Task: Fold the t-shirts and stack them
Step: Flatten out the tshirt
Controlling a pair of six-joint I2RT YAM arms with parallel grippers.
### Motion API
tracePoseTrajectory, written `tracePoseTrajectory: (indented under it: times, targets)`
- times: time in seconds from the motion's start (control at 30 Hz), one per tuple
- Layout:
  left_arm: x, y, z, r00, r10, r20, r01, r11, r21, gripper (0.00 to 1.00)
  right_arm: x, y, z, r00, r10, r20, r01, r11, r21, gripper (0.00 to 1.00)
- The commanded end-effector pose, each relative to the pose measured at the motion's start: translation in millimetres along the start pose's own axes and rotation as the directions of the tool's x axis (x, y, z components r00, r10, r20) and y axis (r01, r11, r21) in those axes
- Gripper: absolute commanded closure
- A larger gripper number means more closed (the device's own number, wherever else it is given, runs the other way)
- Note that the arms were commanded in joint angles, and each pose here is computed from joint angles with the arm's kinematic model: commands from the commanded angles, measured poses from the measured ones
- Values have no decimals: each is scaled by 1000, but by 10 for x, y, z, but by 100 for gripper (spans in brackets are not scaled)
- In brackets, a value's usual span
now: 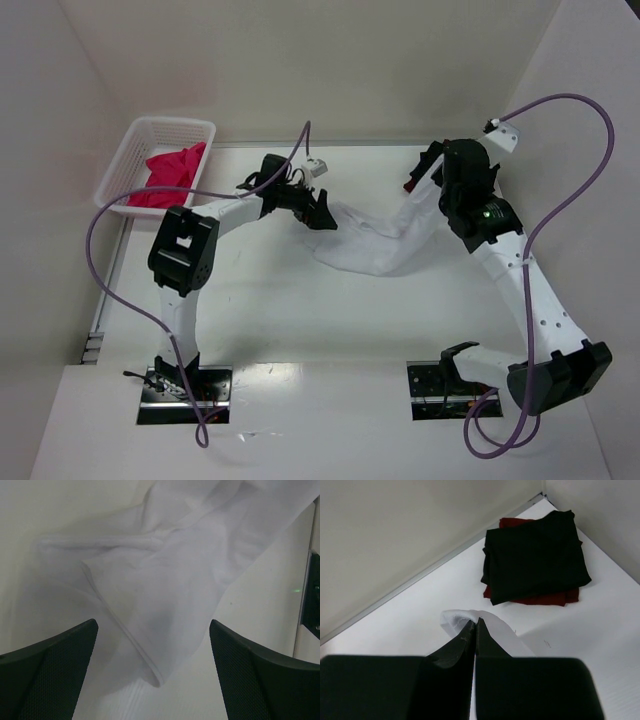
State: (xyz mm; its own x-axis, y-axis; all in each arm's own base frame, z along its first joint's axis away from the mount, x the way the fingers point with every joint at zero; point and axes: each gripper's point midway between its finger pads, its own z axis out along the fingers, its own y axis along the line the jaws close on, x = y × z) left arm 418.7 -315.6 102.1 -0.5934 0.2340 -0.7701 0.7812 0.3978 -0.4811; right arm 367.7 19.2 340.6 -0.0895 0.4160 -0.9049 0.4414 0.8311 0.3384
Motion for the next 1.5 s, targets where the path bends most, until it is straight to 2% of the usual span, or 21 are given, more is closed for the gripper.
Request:
tracePoseTrajectory:
  times: [0.0, 0.13, 0.3, 0.4, 0.53, 0.83, 1.1, 1.2, 1.47]
  targets:
    - [-221, 63, 194, 996, 68, 55, -69, 997, 19, 0, -33, -125, 7, 998, 56, 26, -57, 998, 24, 100]
    - [-255, 54, 359, 996, 58, 61, -58, 998, 8, 2, -17, -87, 28, 998, 66, 19, -66, 998, -1, 100]
    - [-264, 168, 474, 996, 30, 81, -24, 997, -74, 2, 75, -56, 74, 998, 60, 0, -60, 998, -14, 100]
    - [-329, 250, 528, 992, 6, 125, 10, 992, -128, 2, 110, -48, 84, 998, 59, -7, -59, 998, -21, 100]
    - [-366, 283, 557, 985, -39, 167, 62, 989, -134, 2, 118, -31, 81, 998, 59, -12, -60, 998, -30, 100]
    - [-238, 412, 648, 983, -105, 147, 128, 979, -156, 6, 156, -54, 90, 999, 36, -18, -36, 999, -26, 100]
    - [-188, 328, 599, 987, -91, 135, 109, 985, -136, 25, 161, -85, 115, 999, 38, -14, -38, 999, -18, 100]
    - [-190, 322, 599, 987, -90, 135, 108, 985, -133, 37, 161, -85, 115, 999, 38, -14, -38, 999, -18, 100]
    - [-88, 289, 618, 992, -92, 91, 101, 989, -105, 41, 104, -88, 69, 999, 49, -2, -49, 998, -27, 100]
